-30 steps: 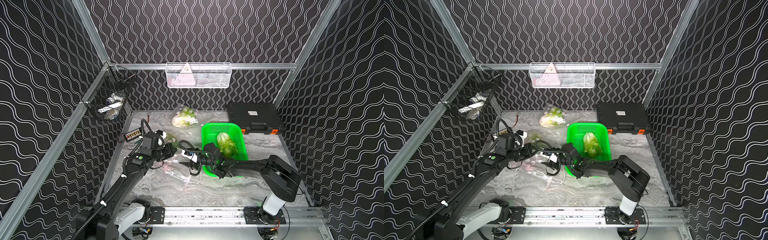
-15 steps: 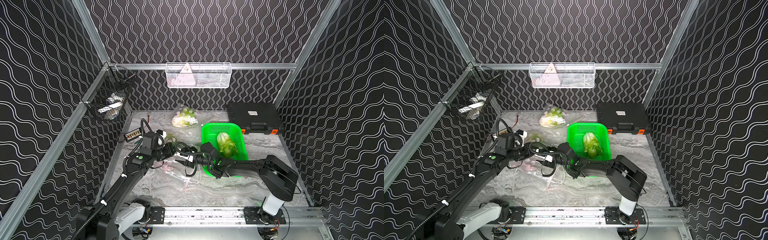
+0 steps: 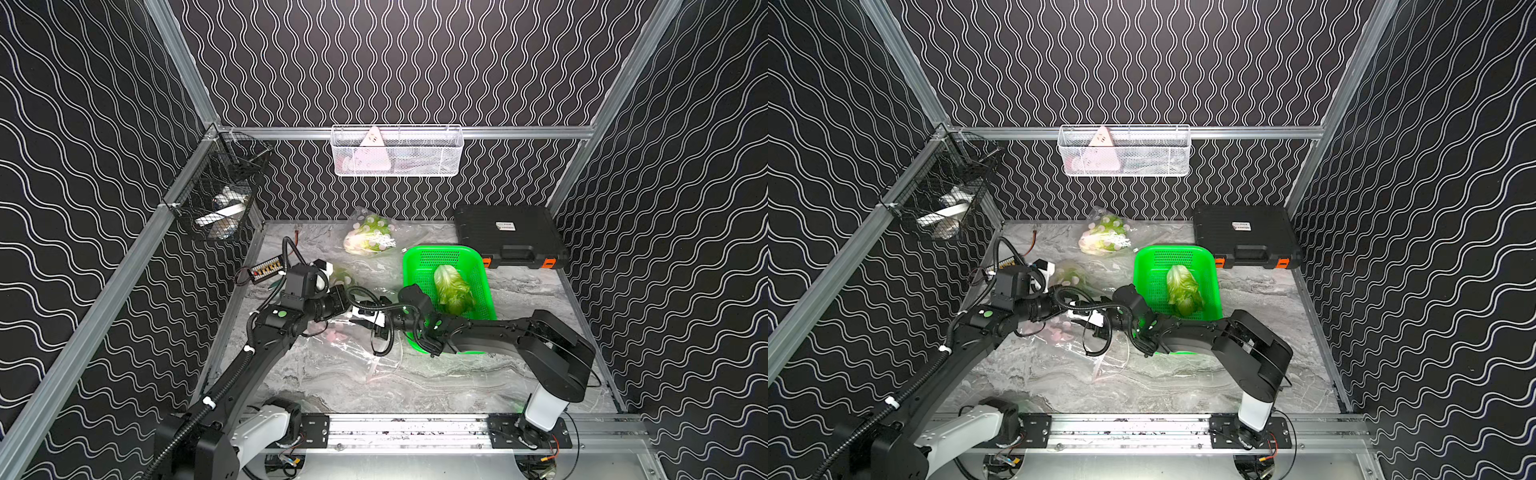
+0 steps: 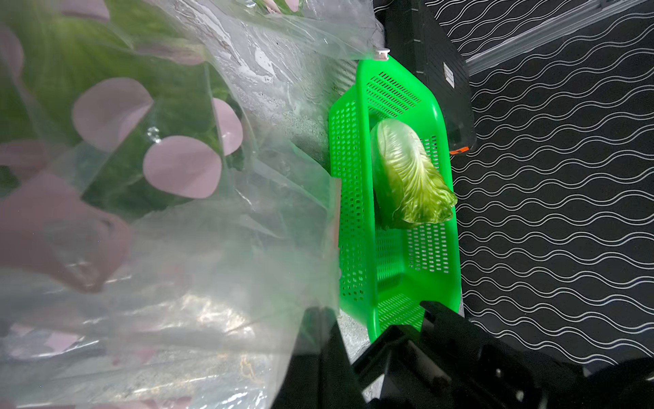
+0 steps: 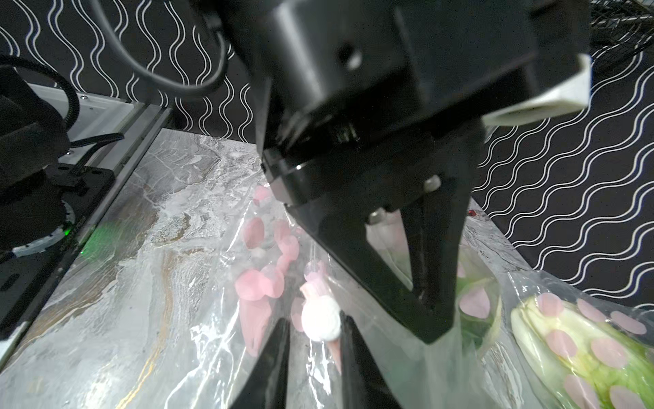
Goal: Open the zip-top bag and take out the chinese cabbages
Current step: Unzip the zipper on the zipper food storage bag.
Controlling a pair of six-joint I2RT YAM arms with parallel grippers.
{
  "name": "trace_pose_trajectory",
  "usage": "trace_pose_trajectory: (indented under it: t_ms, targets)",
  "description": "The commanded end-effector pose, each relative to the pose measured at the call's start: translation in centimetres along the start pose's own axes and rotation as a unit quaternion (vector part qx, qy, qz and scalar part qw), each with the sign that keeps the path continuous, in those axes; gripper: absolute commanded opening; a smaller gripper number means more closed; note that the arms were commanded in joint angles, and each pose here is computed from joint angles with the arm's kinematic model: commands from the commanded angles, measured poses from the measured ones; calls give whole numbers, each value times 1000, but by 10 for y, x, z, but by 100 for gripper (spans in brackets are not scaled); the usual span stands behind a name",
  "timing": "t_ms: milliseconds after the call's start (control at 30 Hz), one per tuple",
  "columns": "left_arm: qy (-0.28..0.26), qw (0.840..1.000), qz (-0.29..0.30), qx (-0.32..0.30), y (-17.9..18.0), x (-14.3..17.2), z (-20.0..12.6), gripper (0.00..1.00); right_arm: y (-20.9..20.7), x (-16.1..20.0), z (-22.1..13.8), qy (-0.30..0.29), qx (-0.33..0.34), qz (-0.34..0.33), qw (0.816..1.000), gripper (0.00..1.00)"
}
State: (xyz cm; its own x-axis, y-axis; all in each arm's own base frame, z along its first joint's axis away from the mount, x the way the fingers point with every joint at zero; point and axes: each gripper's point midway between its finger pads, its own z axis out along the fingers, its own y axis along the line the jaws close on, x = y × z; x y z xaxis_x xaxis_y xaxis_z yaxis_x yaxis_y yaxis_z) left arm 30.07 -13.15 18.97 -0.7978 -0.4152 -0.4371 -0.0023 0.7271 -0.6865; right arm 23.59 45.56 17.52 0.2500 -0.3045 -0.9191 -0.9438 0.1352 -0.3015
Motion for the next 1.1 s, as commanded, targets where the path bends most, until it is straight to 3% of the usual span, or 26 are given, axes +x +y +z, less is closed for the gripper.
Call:
trace_pose_trajectory:
  t_ms: [0, 100, 367, 633, 867, 1067]
  targets:
    - [-14, 1000, -1, 20, -10, -9, -1, 0, 3, 1, 2, -1, -4, -1, 1000, 30]
    - [-13, 1000, -2, 22, -11, -9, -2, 0, -4, 5, 5, 0, 20, -11, 1000, 35]
    - [-9, 1000, -1, 22, -11, -8, -3, 0, -36, 8, 11, 1, 109, -66, 992, 35]
    - [-7, 1000, 2, 21, -11, -8, -3, 0, -61, 9, 1, -14, 206, -144, 968, 53]
    - [-8, 1000, 0, 18, -10, -9, -3, 0, -53, 11, 4, -20, 184, -143, 972, 41]
    - [-9, 1000, 3, 16, -10, -10, -4, 0, -43, 15, 0, -16, 165, -126, 978, 23]
